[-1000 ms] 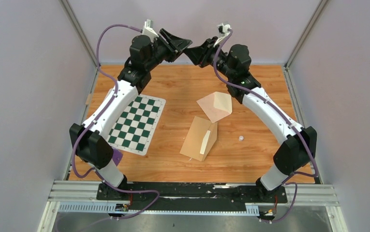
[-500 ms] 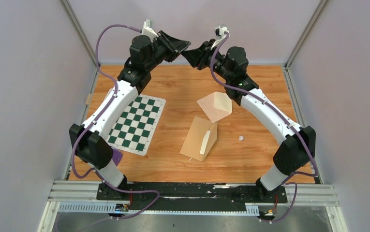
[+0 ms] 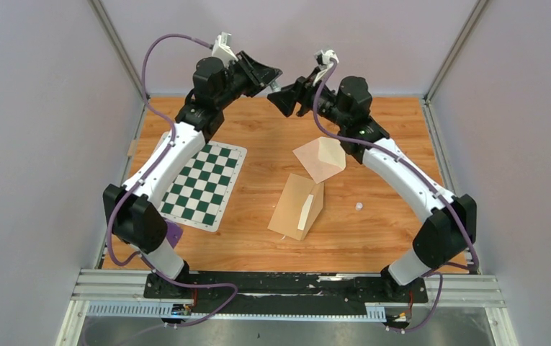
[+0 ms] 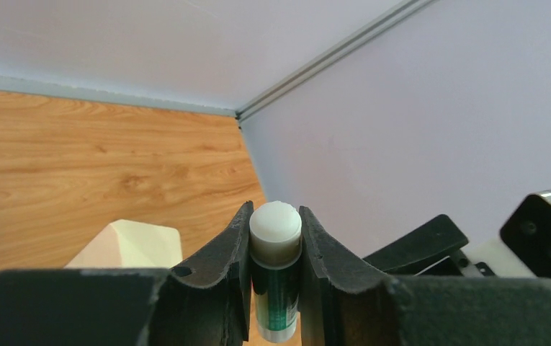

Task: Place the letter into the envelope and seal it
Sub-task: Adjust the solid glue, then seal the envelope flap on the envelope.

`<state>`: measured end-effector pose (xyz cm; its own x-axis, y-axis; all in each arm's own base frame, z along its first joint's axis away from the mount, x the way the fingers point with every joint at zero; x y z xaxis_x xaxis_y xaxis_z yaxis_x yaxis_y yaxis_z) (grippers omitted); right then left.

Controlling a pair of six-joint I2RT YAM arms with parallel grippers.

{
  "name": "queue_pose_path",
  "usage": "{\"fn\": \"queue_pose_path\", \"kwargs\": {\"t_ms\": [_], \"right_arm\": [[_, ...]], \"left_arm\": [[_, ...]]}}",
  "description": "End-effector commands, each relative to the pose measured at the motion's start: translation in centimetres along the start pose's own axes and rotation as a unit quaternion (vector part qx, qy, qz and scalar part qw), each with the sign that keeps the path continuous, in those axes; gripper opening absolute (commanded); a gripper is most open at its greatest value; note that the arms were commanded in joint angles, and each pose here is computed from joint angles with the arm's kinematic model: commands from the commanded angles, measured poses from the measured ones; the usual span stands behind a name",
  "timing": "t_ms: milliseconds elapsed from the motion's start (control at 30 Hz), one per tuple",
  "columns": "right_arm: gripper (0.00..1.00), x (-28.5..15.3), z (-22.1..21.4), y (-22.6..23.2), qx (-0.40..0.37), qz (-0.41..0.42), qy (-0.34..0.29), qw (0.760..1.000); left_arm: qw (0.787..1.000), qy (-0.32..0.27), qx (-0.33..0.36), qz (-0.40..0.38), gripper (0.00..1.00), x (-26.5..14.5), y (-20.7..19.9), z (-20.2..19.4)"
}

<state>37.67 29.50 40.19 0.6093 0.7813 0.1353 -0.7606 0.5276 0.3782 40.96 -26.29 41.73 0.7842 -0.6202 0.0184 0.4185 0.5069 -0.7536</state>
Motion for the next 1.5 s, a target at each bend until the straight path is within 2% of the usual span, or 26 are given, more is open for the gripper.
{"fn": "queue_pose_path", "kwargs": {"t_ms": [0, 133, 200, 333, 400, 467, 567, 733, 900, 1067, 1167, 1367, 1467], "right_arm": [[0.61, -5.3, 1.8, 1.2, -0.016, 0.003, 0.016, 1.000], [0.63, -10.4, -1.3, -0.3, -0.029, -0.022, 0.088, 0.996], [0.55, -13.5, -4.1, -1.3, -0.034, -0.029, 0.154, 0.987], [0.17, -18.9, -11.5, -1.8, -0.062, 0.017, 0.319, 0.945], [0.01, -20.4, -14.1, -2.0, -0.014, 0.009, 0.380, 0.925], [0.00, -21.1, -16.3, -2.7, 0.079, -0.040, 0.427, 0.900], [0.00, -22.1, -18.3, -3.5, 0.185, -0.105, 0.431, 0.877], [0.00, -24.2, -21.6, -6.4, 0.286, -0.212, 0.448, 0.820], [0.00, -24.7, -23.3, -9.6, 0.398, -0.266, 0.435, 0.763], [0.00, -25.1, -26.0, -9.0, 0.465, -0.247, 0.456, 0.718], [0.00, -24.2, -27.3, -8.3, 0.486, -0.219, 0.472, 0.702], [0.00, -19.6, -27.7, -7.8, 0.481, -0.153, 0.486, 0.713], [0.00, -18.4, -28.0, -8.0, 0.476, -0.145, 0.491, 0.715]], "left_arm": [[0.996, -0.008, 0.077, -0.042, 0.00, -1.8, -0.5, 0.6], [0.994, 0.024, 0.100, -0.033, 0.00, -2.3, 2.6, -1.9], [0.992, 0.043, 0.115, -0.035, 0.00, -2.5, 4.4, -3.6], [0.981, 0.109, 0.153, -0.049, 0.00, -3.1, 8.8, -8.4], [0.979, 0.143, 0.139, -0.047, 0.00, -3.7, 10.7, -10.9], [0.981, 0.162, 0.104, -0.027, 0.00, -4.4, 12.7, -13.1], [0.979, 0.195, 0.065, -0.007, 0.00, -5.6, 14.8, -16.1], [0.966, 0.256, -0.006, 0.021, 0.00, -7.9, 17.5, -22.2], [0.956, 0.286, -0.014, 0.056, 0.00, -8.6, 19.5, -25.9], [0.945, 0.318, -0.032, 0.073, 0.00, -8.6, 20.6, -28.5], [0.938, 0.335, -0.045, 0.078, 0.00, -8.5, 21.4, -29.6], [0.927, 0.360, -0.057, 0.088, 0.00, -8.6, 22.3, -31.3], [0.922, 0.369, -0.059, 0.103, 0.00, -8.9, 22.9, -32.0]]}}
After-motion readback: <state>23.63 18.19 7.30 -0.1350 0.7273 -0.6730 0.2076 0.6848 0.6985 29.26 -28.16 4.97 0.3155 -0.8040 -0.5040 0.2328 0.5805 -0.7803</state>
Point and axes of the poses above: each gripper's point midway between its finger pads, its own x axis out along the fingers, its own y axis along the line the jaws close on, z = x × y, the point moved 4 cm from there along -x, back along the fingers, and after that the axes turned 4 degrees about x, right-handed, at the moved point
